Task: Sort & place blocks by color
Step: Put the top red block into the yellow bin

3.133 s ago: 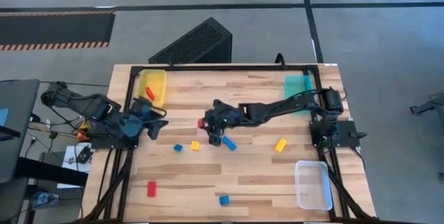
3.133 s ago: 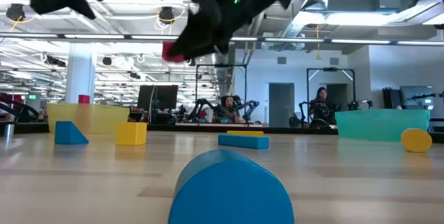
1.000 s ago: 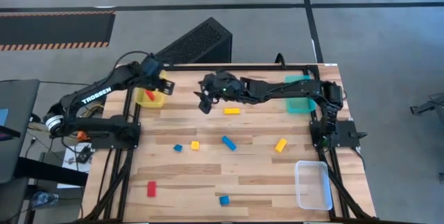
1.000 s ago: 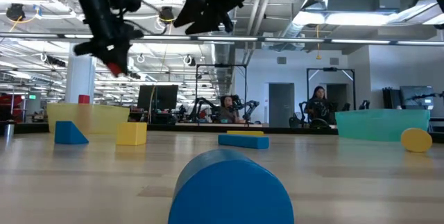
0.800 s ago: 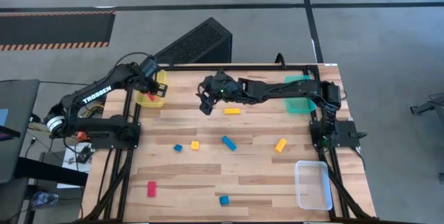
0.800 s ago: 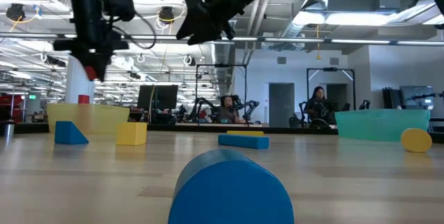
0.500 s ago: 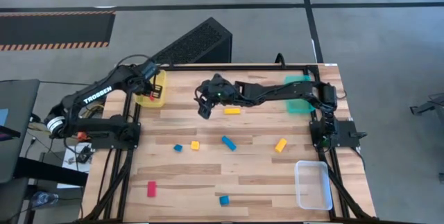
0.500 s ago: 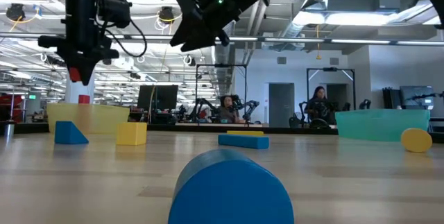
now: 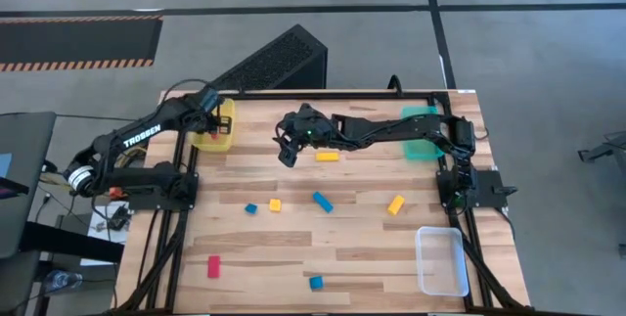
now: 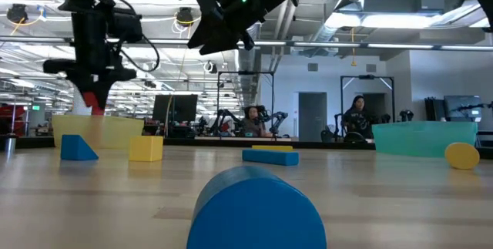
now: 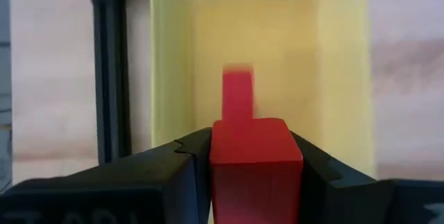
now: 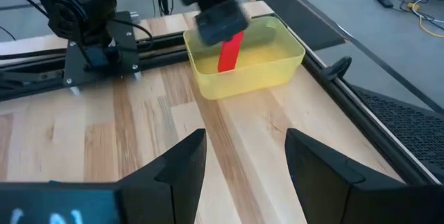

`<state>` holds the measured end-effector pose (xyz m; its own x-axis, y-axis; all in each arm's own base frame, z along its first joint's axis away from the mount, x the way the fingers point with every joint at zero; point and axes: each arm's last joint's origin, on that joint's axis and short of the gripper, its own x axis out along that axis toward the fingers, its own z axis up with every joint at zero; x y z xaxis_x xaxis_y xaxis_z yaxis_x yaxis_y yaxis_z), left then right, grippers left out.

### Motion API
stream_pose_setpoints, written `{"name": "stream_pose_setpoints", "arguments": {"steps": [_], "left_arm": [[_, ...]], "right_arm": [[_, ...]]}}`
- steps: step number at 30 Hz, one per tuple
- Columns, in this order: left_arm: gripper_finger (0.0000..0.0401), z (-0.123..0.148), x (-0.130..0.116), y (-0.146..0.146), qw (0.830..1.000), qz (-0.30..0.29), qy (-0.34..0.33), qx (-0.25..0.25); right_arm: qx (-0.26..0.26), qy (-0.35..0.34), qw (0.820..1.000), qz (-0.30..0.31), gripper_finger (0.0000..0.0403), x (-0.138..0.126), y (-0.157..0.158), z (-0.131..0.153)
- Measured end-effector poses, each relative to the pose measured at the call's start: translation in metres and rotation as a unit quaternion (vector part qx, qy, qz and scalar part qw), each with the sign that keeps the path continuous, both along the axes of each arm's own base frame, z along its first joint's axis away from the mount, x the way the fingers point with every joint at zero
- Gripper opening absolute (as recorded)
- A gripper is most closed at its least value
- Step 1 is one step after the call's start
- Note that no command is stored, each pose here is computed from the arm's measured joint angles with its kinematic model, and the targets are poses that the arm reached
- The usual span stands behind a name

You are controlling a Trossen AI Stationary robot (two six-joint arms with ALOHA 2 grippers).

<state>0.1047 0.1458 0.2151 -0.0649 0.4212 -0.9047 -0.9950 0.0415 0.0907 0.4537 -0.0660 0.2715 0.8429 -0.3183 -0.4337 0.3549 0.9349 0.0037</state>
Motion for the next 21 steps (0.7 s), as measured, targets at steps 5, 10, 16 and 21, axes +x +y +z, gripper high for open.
{"name": "stream_pose_setpoints", "arguments": {"steps": [5, 10, 16, 21], "left_arm": [[0.0108, 0.014, 0.000, 0.010, 0.999, -0.007, 0.010, 0.047], [0.0110, 0.014, -0.005, 0.015, 0.999, -0.019, -0.002, 0.034], [0.0110, 0.008, -0.009, 0.008, 1.000, -0.019, -0.004, -0.015], [0.0111, -0.001, -0.011, 0.004, 0.999, -0.008, -0.018, -0.041]], "right_arm": [[-0.004, -0.001, 1.000, -0.003, 0.0216, 0.000, -0.005, 0.000], [-0.001, -0.013, 1.000, -0.009, 0.0216, -0.002, -0.021, 0.002], [0.024, -0.025, 0.999, 0.018, 0.0216, -0.007, -0.046, 0.003], [0.001, -0.021, 1.000, 0.016, 0.0216, -0.012, -0.065, 0.004]]}}
